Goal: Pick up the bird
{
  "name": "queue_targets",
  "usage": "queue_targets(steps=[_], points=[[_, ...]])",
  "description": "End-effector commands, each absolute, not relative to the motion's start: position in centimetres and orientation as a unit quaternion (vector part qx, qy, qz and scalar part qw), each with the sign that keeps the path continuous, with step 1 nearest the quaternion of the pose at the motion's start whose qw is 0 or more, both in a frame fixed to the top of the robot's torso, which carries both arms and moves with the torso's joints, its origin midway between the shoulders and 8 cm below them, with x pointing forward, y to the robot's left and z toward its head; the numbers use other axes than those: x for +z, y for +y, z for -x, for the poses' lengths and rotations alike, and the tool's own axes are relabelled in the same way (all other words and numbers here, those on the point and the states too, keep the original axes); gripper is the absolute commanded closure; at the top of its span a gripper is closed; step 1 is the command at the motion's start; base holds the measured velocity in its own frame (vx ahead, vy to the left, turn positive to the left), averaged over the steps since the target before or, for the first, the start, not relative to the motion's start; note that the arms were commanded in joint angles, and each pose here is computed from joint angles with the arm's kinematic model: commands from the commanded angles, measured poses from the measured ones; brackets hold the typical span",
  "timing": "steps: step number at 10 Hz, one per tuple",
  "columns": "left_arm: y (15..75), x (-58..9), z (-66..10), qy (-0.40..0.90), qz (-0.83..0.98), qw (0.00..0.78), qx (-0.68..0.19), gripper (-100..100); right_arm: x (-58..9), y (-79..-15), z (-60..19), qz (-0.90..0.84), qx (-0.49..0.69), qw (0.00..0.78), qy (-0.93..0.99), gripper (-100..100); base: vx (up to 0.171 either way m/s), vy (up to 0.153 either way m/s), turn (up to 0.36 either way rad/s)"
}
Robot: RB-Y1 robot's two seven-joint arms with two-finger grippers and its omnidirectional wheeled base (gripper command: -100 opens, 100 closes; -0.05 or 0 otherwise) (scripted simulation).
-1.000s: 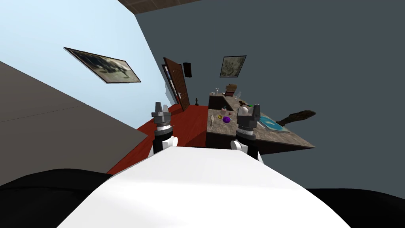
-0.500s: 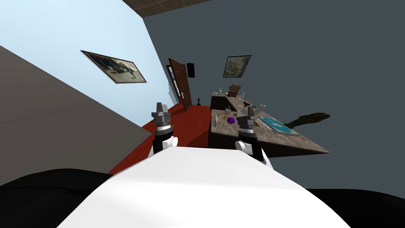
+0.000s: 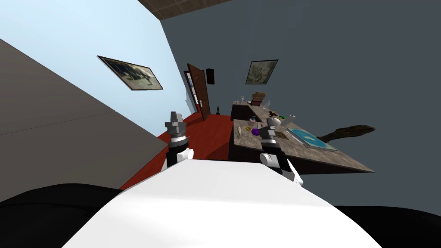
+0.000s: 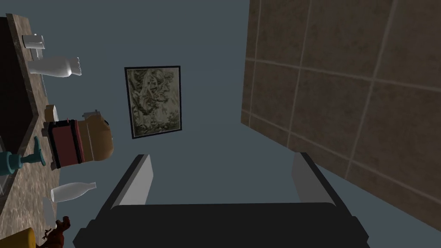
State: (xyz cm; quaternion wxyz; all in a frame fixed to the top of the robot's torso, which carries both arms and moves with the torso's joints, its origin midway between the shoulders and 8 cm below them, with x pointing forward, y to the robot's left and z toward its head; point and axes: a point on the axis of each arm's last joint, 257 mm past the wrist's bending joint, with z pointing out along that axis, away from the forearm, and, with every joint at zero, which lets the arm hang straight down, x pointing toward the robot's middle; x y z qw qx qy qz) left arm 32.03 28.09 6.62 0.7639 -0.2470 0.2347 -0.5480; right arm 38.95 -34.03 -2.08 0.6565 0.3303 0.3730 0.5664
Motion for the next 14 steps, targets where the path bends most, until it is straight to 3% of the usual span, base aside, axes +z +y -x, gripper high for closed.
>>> queue_targets(steps=[1, 14], points=[[28.1, 6.6, -32.0, 0.235, 0.247, 0.764, -0.548, 0, -3.6, -36.0, -40.0, -0.352, 0.551, 0.646, 0.393, -100, 0.037, 0.105, 0.067], [28.1, 6.6, -32.0, 0.235, 0.247, 0.764, -0.548, 0, -13.3, -51.2, -43.4, -0.517, 0.420, 0.567, 0.485, -100, 0.047, 0.087, 0.036]])
